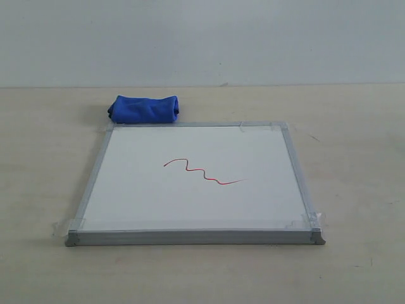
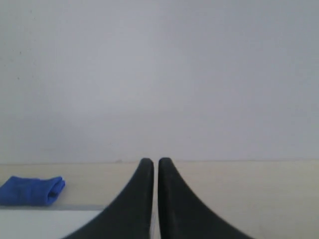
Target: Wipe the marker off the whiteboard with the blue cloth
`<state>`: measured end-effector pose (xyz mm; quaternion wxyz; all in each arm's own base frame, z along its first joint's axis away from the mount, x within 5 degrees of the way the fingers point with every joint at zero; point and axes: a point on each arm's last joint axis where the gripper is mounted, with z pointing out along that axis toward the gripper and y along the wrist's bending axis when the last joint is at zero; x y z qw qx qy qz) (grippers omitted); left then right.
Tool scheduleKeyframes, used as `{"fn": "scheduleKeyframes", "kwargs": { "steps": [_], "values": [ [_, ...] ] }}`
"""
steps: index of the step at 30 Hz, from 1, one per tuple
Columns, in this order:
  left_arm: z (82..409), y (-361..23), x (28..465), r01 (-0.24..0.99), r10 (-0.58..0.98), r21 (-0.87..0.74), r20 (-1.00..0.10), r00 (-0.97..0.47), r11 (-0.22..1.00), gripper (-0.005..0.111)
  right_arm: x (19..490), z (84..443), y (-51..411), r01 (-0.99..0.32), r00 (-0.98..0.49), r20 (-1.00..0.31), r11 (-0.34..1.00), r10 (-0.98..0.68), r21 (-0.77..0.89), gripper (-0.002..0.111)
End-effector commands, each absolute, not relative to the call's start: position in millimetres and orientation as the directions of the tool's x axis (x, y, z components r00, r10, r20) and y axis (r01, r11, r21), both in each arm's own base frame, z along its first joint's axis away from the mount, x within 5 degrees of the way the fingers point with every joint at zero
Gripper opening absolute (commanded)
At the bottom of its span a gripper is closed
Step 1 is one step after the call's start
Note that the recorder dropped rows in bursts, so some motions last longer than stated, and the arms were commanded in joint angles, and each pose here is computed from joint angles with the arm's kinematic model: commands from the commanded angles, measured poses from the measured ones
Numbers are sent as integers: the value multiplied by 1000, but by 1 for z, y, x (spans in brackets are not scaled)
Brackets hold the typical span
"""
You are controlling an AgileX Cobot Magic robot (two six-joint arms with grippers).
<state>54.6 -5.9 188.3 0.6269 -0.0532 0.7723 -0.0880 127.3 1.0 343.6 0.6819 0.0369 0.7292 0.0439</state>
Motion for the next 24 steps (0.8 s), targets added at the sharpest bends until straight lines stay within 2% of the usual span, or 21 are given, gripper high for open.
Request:
{"fn": "scheduleKeyframes", "kwargs": {
  "steps": [1, 6, 15, 21, 24],
  "values": [
    [187, -6, 54, 25, -191, -201, -959, -208, 979, 4, 164, 326, 6, -21, -177, -976, 991, 125, 130, 1],
    [187, -6, 54, 25, -191, -201, -959, -208, 979, 4, 213, 300, 31, -106, -202, -976, 988, 85, 108, 1],
    [187, -6, 54, 25, -191, -201, -959, -208, 979, 4, 304, 280, 114, -387, -332, -914, 917, -234, -94, 0],
    [187, -6, 54, 25, -191, -201, -959, -208, 979, 4, 339, 270, 176, -623, -305, -749, 718, -588, -310, 0],
    [187, -6, 54, 25, -191, -201, -959, -208, 979, 4, 348, 266, 206, -691, -268, -704, 640, -658, -335, 0]
  ]
}}
